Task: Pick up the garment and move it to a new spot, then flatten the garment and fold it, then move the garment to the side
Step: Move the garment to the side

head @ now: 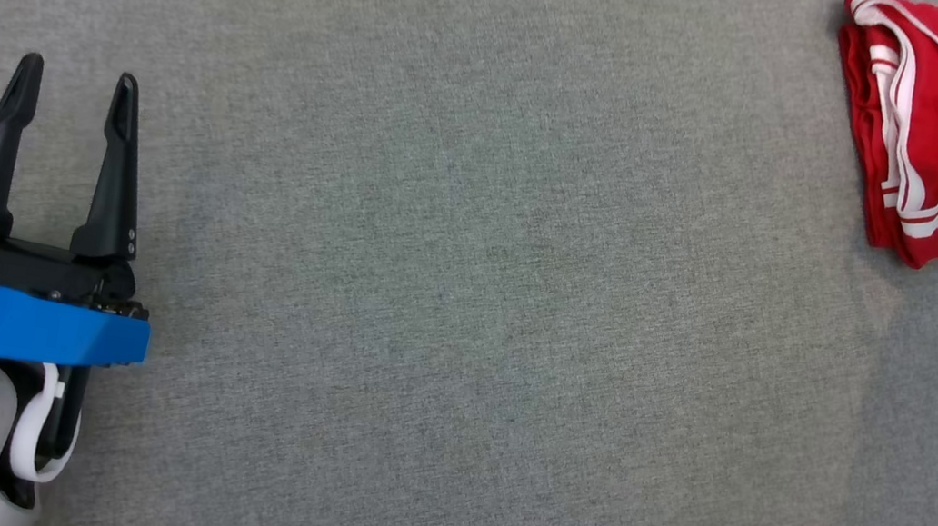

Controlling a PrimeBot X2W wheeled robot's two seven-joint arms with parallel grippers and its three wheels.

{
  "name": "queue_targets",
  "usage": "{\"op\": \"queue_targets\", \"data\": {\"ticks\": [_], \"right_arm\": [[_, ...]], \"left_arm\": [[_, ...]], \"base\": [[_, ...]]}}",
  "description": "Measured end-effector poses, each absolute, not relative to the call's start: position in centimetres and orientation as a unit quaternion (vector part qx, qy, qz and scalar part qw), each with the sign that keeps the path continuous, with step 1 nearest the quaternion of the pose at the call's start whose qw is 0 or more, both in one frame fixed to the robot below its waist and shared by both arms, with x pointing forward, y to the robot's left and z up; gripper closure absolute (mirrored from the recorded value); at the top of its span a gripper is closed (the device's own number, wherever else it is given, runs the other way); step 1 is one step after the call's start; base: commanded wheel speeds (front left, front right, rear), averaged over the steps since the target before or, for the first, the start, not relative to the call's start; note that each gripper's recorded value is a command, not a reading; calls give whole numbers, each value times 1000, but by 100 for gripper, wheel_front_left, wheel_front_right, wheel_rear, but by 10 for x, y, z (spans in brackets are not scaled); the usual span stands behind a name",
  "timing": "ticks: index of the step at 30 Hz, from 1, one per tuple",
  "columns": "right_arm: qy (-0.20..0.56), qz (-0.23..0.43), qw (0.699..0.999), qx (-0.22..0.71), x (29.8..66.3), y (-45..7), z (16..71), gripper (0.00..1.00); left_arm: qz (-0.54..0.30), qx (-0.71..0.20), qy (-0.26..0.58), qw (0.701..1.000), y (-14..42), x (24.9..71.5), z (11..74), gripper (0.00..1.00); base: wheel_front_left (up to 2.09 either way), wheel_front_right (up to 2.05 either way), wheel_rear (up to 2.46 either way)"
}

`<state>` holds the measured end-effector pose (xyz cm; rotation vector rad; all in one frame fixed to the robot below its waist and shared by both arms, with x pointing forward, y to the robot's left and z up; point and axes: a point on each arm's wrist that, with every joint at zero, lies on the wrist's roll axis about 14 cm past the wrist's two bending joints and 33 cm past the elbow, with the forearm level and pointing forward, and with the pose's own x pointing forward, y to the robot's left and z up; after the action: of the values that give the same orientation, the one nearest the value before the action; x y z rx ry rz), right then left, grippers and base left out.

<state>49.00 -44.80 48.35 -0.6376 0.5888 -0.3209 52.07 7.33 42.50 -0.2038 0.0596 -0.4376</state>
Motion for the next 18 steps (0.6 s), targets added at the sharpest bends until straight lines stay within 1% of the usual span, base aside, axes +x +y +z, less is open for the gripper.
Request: {"op": "queue_targets", "data": {"ticks": [2,5,8,11,14,18], "right_arm": [[272,-151,899,-308,491,-444,488,0],[242,-141,914,-294,492,-432,493,0],[208,-120,936,-259,488,-407,491,0],[149,-99,962,-208,483,-377,498,0],[101,-83,979,-157,470,-350,504,0],[45,-59,992,-106,447,-312,514,0]], "left_arm": [[-213,-101,29,971,75,517,429,0],[-203,-103,29,973,80,509,434,0],[-191,-105,33,975,86,497,439,0],[-176,-105,41,978,94,481,442,0],[-159,-102,46,981,105,464,447,0],[-136,-93,52,985,121,440,451,0]], "base": [[0,0,0],[0,0,0],[0,0,0],[0,0,0],[0,0,0],[0,0,0]]}}
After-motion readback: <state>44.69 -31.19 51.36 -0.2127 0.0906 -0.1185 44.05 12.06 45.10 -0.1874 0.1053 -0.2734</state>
